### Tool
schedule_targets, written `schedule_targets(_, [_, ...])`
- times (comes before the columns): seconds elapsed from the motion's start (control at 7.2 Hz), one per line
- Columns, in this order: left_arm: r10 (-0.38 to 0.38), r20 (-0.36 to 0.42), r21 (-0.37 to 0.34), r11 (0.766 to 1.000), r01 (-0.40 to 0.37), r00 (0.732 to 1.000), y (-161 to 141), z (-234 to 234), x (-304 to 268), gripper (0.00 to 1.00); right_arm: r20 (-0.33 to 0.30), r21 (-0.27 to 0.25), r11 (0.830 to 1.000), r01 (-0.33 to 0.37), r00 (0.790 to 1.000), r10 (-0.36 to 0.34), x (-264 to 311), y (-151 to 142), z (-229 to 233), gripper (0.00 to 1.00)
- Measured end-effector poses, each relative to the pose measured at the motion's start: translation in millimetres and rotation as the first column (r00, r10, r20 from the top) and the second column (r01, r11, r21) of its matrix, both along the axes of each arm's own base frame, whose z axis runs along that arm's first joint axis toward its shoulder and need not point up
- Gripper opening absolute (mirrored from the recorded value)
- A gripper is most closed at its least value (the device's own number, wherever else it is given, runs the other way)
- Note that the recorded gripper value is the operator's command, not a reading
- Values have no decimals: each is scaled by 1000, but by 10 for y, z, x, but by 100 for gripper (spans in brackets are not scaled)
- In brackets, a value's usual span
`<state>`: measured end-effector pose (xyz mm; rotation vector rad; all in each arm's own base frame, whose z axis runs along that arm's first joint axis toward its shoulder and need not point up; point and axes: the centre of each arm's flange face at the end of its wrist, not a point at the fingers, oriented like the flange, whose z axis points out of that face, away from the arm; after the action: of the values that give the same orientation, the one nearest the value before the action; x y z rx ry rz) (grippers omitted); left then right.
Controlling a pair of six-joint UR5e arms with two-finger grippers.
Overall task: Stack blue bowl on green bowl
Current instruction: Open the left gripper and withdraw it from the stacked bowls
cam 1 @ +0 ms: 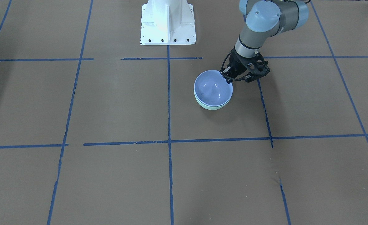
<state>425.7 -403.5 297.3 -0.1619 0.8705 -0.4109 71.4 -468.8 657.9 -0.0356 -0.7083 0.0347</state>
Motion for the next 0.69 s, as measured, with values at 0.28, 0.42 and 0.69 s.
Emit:
schedule_targets(0.28, [-13, -49, 40, 999, 15, 999, 25, -230, -266, 100, 0, 0, 1000, 0, 1000, 0, 1, 0, 0, 100])
schedule_targets(0.42, [-27, -64, 78, 996, 32, 998, -45, -299, -511, 100, 0, 0, 1000, 0, 1000, 0, 1, 0, 0, 100])
schedule_targets(0.69, [28, -23, 194, 981, -23, 999, -290, 5, -1159, 100, 0, 0, 1000, 0, 1000, 0, -1, 0, 0, 100])
